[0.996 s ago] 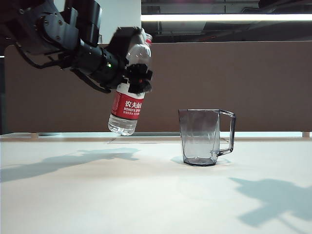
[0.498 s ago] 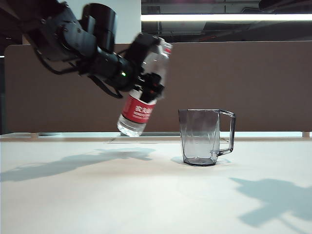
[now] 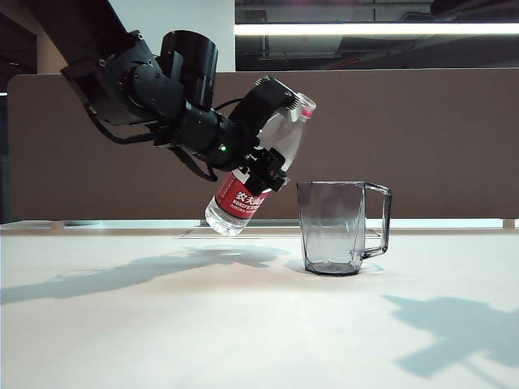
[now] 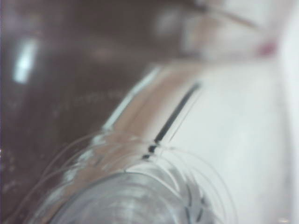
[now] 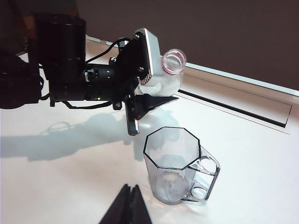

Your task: Pick up the mineral water bottle with the left hand on the table and pour water into the mug until it's half full.

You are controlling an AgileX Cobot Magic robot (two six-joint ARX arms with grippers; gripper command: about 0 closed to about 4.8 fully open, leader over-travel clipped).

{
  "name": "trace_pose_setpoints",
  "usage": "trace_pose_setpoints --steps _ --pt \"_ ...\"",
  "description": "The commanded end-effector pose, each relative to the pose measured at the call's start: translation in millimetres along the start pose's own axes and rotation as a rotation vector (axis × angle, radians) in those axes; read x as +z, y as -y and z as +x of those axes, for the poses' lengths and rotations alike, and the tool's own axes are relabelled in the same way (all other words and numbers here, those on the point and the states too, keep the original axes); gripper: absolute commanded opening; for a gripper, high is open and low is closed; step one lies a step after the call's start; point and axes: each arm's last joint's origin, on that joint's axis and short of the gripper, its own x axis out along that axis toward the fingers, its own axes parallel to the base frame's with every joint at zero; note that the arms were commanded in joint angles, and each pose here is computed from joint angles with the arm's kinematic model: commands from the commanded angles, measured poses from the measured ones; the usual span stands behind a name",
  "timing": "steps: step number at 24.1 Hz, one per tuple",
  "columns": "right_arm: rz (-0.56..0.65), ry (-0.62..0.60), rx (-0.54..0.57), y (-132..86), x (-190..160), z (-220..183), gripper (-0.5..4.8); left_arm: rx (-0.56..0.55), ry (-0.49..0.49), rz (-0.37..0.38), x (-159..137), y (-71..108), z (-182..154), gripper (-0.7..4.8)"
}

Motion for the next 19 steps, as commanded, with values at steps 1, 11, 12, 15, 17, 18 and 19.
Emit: trace_pose_setpoints --steps 1,11,12,15,17,18,19 --pt "-0.003 0.027 -0.003 0.2 4.0 -1.1 -0.02 0.063 0.082 0.076 17.8 -12.6 5.1 2.41" --pt "-0.003 0.026 -0.003 0.2 3.9 -1.1 -0.02 0.076 0.084 0.279 20.0 -12.9 9.3 2.41" --pt "-0.003 0.027 -0.003 0.2 4.0 -1.1 -0.02 0.076 0.085 0.282 20.1 -13.0 9.3 2.41" --pt "-0.003 0.027 -0.003 0.2 4.0 -1.2 -0.02 0.079 0.081 0.351 20.0 -12.8 9.3 2.41" --pt "-0.003 0.027 -0.003 0.2 4.0 -1.2 -0.02 0.08 0.081 0.381 20.0 -12.8 9.3 2.41" --pt "-0.003 0.027 -0.003 0.2 4.0 -1.2 -0.02 0.081 0.081 0.386 20.0 -12.9 9.3 2.41" --pt "-0.003 0.027 -0.003 0.2 4.0 -1.2 -0.02 0.08 0.08 0.394 19.9 -12.8 9.3 2.41"
